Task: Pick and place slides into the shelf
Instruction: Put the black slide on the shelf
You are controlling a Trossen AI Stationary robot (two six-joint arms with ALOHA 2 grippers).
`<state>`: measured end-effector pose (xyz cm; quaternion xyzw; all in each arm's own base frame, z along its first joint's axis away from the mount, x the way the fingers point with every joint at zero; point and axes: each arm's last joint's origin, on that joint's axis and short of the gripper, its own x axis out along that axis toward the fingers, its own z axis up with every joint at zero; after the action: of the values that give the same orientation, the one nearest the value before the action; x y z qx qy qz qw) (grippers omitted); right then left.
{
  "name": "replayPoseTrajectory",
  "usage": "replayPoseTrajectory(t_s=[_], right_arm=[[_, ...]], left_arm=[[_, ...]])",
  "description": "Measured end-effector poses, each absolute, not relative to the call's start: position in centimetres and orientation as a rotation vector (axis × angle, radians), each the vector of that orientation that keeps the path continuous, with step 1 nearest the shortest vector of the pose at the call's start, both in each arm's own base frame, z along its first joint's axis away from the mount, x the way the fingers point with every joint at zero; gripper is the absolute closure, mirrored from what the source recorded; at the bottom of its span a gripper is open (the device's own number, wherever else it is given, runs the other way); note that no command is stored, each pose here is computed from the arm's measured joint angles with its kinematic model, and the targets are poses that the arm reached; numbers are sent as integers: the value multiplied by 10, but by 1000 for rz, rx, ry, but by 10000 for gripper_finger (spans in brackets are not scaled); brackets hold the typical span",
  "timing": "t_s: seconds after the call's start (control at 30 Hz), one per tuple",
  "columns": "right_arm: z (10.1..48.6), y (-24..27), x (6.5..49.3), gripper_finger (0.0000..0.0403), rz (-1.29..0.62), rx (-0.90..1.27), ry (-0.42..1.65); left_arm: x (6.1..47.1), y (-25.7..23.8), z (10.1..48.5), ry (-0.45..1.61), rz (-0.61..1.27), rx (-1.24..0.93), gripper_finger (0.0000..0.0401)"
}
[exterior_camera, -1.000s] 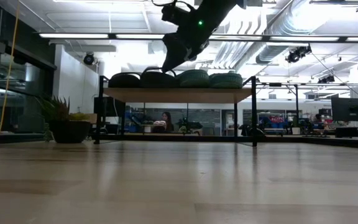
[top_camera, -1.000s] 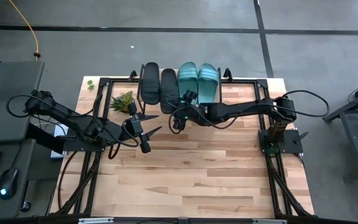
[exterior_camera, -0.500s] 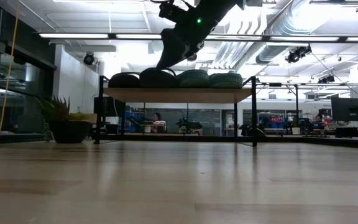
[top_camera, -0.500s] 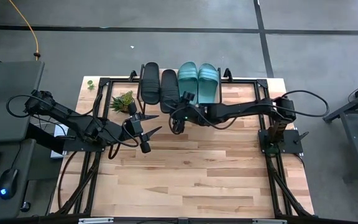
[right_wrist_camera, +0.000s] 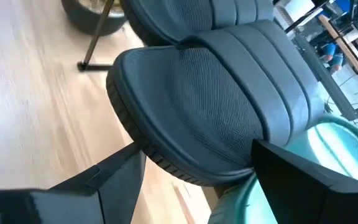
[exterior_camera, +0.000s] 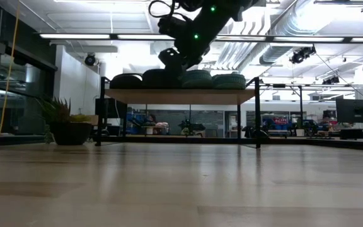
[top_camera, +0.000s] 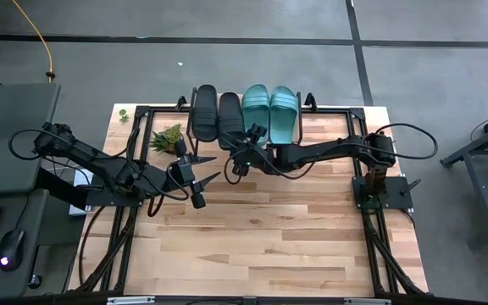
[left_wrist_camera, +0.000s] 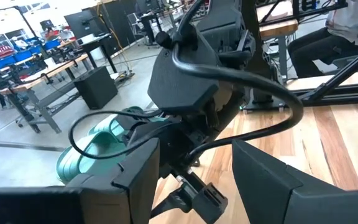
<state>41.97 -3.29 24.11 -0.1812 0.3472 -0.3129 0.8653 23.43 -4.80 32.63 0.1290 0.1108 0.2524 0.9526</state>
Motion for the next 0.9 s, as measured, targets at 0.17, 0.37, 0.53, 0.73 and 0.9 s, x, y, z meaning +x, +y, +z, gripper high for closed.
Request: replayPoseTrajectory(t_s=[0.17, 0.37, 0.53, 0.73, 0.9], right_arm=[[242, -33, 421, 122, -655, -377, 713], [240, -31, 421, 122, -577, -352, 728], [239, -24, 421, 122, -553, -358, 734], [239, -13, 422, 122, -506, -363, 729], [240, -9, 422, 122, -494, -374, 717]], left_arm=[[234, -48, 326, 225, 513, 262, 217], [234, -48, 326, 225, 513, 262, 217], [234, -48, 326, 226, 513, 262, 217], [234, -48, 326, 226, 513, 262, 217], [234, -48, 326, 226, 513, 262, 217]])
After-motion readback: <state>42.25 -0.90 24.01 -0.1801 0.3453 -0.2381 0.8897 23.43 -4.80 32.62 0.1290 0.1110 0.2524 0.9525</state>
